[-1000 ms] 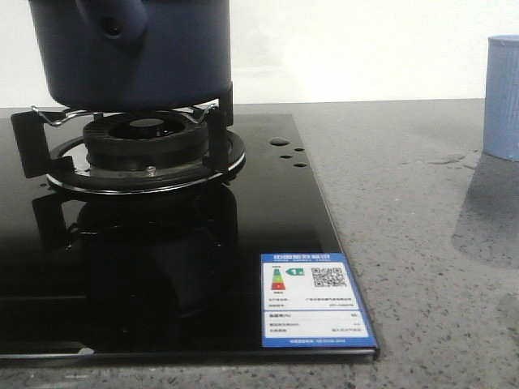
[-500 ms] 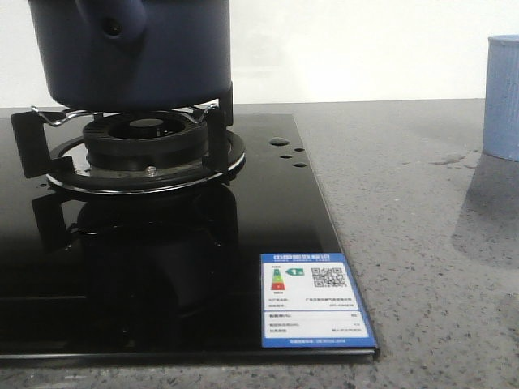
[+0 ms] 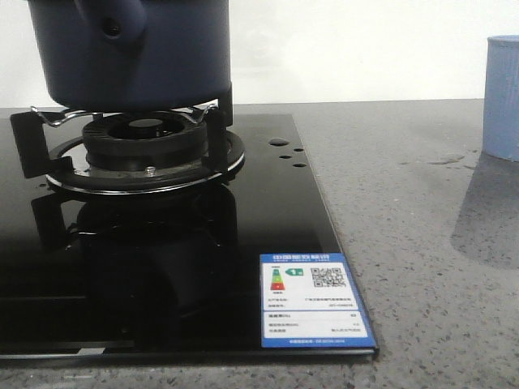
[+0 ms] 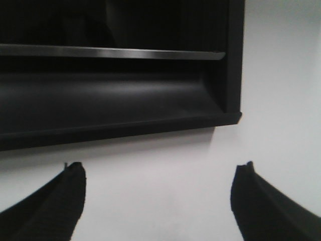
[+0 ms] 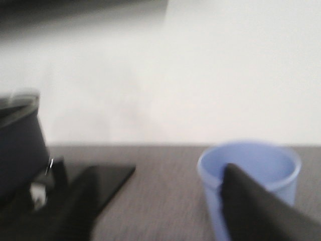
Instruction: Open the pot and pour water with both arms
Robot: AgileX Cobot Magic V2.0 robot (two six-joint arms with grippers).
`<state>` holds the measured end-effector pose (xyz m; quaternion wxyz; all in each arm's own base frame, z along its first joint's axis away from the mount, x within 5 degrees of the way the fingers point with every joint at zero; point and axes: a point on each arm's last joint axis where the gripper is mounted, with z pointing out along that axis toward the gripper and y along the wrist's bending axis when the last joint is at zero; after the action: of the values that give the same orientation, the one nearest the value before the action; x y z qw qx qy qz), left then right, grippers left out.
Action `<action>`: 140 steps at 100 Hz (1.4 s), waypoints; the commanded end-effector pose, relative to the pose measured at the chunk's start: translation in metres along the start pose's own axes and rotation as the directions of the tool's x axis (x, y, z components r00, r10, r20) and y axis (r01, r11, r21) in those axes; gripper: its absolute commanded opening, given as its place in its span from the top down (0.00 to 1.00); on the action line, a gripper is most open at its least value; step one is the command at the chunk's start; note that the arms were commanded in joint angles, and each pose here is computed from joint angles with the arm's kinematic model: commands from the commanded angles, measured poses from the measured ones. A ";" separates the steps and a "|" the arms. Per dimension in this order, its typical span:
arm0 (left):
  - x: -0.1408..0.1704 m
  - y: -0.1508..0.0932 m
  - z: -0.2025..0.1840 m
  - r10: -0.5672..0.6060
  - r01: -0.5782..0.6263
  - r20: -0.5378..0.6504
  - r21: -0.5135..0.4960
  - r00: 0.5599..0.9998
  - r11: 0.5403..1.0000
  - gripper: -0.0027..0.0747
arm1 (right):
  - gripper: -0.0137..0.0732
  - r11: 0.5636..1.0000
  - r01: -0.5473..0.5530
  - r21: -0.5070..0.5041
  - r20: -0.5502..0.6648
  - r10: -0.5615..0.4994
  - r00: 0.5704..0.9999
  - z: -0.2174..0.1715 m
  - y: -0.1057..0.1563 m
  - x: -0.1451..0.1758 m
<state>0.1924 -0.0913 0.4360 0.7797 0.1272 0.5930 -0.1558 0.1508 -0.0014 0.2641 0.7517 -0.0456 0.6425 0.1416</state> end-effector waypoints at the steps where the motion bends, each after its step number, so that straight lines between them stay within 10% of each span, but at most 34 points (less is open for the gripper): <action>1: -0.028 0.013 -0.014 0.021 -0.015 0.098 -0.060 0.995 0.998 0.42 | 0.63 1.000 -0.012 -0.013 0.186 0.015 0.982 0.007 -0.001 -0.035; 9: -0.032 0.025 -0.024 0.033 -0.025 0.067 -0.115 0.997 0.993 0.63 | 0.92 1.000 0.021 -0.021 0.229 -0.015 0.973 0.012 -0.001 -0.051; 21: -0.039 0.039 -0.041 0.060 -0.052 0.036 -0.193 0.998 0.980 0.98 | 0.90 0.999 0.027 0.018 0.246 -0.031 0.969 0.022 -0.005 -0.077; 31: -0.044 0.047 -0.057 0.088 -0.084 0.005 -0.252 0.996 0.964 0.99 | 0.90 0.979 -0.060 0.194 0.112 0.039 0.993 0.027 -0.017 -0.091; 39: -0.042 0.052 -0.069 0.099 -0.106 -0.038 -0.294 0.994 0.950 0.99 | 0.90 0.950 0.099 0.296 -0.033 -0.093 0.995 0.023 -0.018 -0.097; 89: 0.047 0.028 -0.178 0.044 -0.051 -0.028 -0.366 0.999 0.929 0.99 | 0.90 0.951 0.307 0.044 0.020 -0.308 0.951 -0.055 0.043 -0.036; 140: 0.100 0.010 -0.212 -0.142 0.117 -0.064 -0.299 0.988 0.947 0.99 | 0.90 0.922 0.311 0.233 0.062 -0.333 0.941 -0.096 0.037 -0.006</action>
<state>0.0372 -0.0114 0.2696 0.7247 -0.0050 0.6818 -0.0994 0.0501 0.0079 0.2485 0.7875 -0.0592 0.6104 -0.0615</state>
